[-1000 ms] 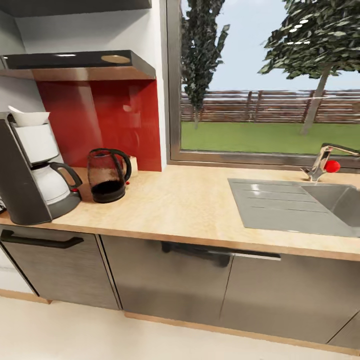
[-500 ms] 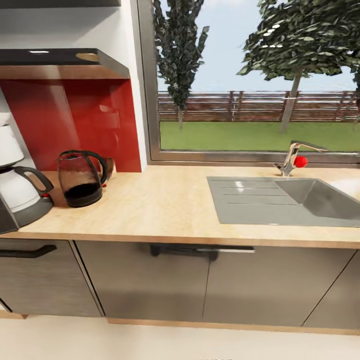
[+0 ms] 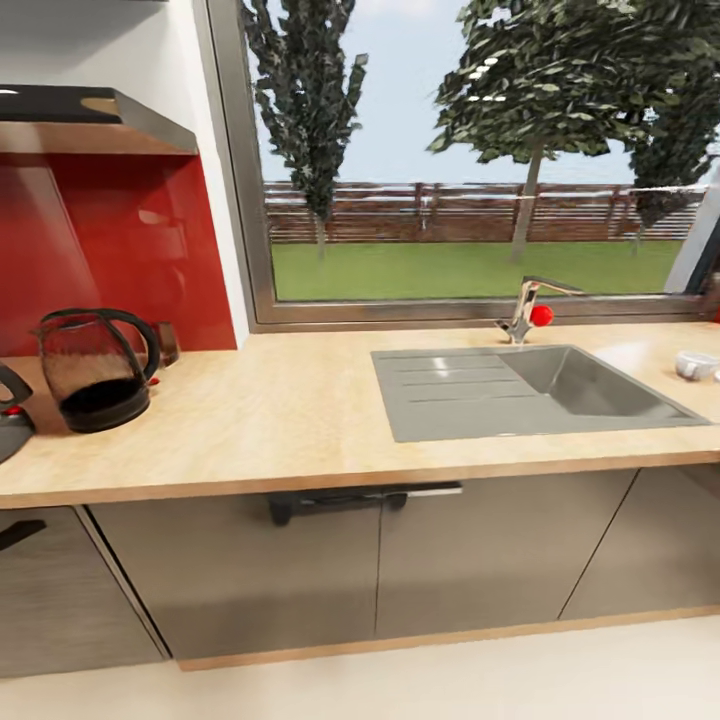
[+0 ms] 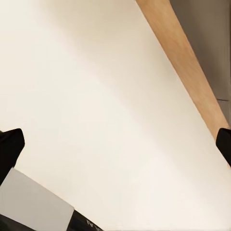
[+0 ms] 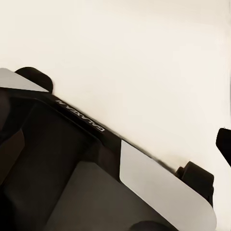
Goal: Set up a coffee station on the kitchen countertop: keep the coffee maker on the countertop, move the bottle of coffee from the kitchen shelf to the counter next to the coffee maker, place a paper coffee filter on top of the coffee maker, put the saucer next to the coffee maker with the coffee cup on the saucer, and place the electric kettle next to the coffee maker.
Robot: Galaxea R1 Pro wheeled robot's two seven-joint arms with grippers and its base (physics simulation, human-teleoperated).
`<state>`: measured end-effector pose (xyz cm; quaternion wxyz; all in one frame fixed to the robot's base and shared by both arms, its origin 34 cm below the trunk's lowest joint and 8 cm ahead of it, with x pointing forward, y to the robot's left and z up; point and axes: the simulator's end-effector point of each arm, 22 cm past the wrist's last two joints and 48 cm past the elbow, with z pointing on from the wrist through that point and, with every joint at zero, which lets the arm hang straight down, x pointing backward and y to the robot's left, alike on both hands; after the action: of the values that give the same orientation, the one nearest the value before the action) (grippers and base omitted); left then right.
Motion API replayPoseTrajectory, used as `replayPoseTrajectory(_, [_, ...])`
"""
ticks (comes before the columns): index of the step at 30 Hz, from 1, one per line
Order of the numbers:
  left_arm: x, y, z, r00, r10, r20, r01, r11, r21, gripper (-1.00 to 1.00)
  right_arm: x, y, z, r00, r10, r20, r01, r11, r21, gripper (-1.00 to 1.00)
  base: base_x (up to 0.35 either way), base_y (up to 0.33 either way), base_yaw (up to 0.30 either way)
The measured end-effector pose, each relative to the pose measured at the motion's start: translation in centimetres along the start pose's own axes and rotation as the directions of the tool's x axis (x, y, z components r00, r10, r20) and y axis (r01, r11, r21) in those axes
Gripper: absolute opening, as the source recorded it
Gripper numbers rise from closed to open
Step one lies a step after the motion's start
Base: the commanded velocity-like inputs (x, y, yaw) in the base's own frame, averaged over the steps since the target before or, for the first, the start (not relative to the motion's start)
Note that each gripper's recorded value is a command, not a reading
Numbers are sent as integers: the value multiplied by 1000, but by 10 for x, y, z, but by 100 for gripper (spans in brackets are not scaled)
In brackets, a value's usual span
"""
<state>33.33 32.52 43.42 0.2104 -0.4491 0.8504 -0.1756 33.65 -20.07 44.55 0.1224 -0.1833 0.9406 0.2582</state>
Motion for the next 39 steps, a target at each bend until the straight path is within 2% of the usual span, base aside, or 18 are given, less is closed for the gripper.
replayPoseTrajectory(9, [0,0,0,1000,1,-1,-1,1000,0,100,0,0,0,1000,0,0,0,1000,0,100,0,0,-247])
replayPoseTrajectory(25, [1,0,0,1000,2,-2,-2,1000,-2,100,-1,-10,0,1000,-2,2,2,999,42,100,0,0,-37])
replayPoseTrajectory(39, [1,0,0,1000,2,-2,-2,1000,-2,100,0,-10,0,1000,-1,0,1,999,45,100,0,0,-253])
